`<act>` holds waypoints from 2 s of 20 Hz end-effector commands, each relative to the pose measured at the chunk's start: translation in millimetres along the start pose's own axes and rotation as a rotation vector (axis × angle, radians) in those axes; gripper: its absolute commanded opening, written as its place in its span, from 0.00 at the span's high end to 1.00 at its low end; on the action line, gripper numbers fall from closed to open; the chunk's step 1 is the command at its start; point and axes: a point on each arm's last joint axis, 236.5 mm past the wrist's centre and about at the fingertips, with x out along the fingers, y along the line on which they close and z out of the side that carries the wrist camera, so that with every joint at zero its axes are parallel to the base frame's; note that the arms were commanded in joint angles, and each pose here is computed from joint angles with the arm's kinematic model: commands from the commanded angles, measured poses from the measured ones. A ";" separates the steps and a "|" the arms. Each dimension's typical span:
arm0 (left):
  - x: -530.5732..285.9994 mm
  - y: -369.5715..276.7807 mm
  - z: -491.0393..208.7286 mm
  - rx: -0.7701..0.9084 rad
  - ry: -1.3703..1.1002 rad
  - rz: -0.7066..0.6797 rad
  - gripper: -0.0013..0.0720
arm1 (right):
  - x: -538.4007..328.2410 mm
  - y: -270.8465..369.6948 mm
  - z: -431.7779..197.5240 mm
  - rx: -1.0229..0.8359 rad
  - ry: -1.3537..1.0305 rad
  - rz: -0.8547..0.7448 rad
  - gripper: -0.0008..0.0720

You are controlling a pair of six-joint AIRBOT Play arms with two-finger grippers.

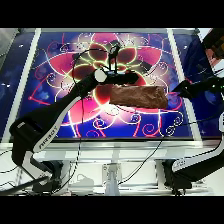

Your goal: Fold the clothes and pants, and hang the long-sleeved shirts on hangers.

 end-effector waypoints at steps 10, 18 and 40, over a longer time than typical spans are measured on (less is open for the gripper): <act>-7.1 7.2 -8.3 -0.011 0.063 -0.002 0.29 | 130.6 73.3 0.8 -0.027 0.053 0.116 0.15; -8.1 9.4 -6.7 -0.014 0.060 0.000 0.29 | 181.4 137.4 -24.8 -0.194 0.104 0.098 0.98; -363.5 234.7 59.0 0.217 0.218 0.883 0.96 | -262.1 -226.3 -83.2 0.767 -0.689 -0.347 0.98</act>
